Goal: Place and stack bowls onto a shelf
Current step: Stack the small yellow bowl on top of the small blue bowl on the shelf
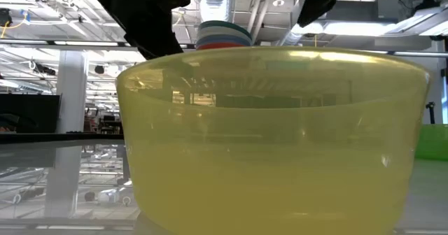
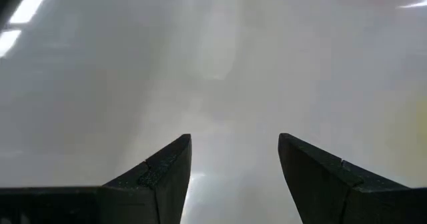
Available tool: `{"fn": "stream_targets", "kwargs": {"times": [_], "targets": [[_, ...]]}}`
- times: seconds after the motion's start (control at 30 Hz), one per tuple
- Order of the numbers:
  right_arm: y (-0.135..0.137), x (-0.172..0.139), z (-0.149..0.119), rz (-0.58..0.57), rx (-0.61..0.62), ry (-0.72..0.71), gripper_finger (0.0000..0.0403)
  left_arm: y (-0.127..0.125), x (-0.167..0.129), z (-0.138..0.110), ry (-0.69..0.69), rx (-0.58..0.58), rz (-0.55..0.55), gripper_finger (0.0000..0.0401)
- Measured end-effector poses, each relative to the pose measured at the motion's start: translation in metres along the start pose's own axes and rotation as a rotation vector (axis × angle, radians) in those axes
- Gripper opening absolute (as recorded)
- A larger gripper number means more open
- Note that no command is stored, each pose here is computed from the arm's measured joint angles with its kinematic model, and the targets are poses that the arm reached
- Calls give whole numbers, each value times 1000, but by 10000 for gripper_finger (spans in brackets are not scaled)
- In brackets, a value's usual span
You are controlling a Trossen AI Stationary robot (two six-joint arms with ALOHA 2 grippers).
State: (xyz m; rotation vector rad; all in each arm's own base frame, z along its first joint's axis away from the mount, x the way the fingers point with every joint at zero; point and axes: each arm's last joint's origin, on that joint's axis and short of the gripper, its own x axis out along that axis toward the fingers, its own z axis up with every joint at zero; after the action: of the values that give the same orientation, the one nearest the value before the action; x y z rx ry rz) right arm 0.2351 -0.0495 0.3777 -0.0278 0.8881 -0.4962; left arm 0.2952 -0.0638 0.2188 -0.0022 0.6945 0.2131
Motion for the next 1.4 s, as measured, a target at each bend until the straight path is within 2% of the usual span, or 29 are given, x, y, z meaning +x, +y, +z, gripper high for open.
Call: {"fn": "stream_targets", "kwargs": {"times": [0.17,0.4,0.73,0.9,1.0,1.3,1.4], "targets": [[50,-1,-23,178,9,-78,214,-12,4,-12,-78,8,-189,210],[105,19,-43,309,-20,-88,199,-26,-1,-20,-100,-24,-278,210],[171,65,-44,493,-52,-33,197,-22,0,-20,-122,-57,-149,210],[206,78,-52,584,-86,-23,197,-16,1,-22,-133,-6,43,210],[223,82,-56,642,-105,-31,197,-11,2,-22,-144,-47,127,210],[264,93,-68,726,-153,-97,197,-10,2,-21,-165,-205,135,210],[277,100,-76,729,-136,-92,197,-10,2,-22,-165,-249,132,210]]}}
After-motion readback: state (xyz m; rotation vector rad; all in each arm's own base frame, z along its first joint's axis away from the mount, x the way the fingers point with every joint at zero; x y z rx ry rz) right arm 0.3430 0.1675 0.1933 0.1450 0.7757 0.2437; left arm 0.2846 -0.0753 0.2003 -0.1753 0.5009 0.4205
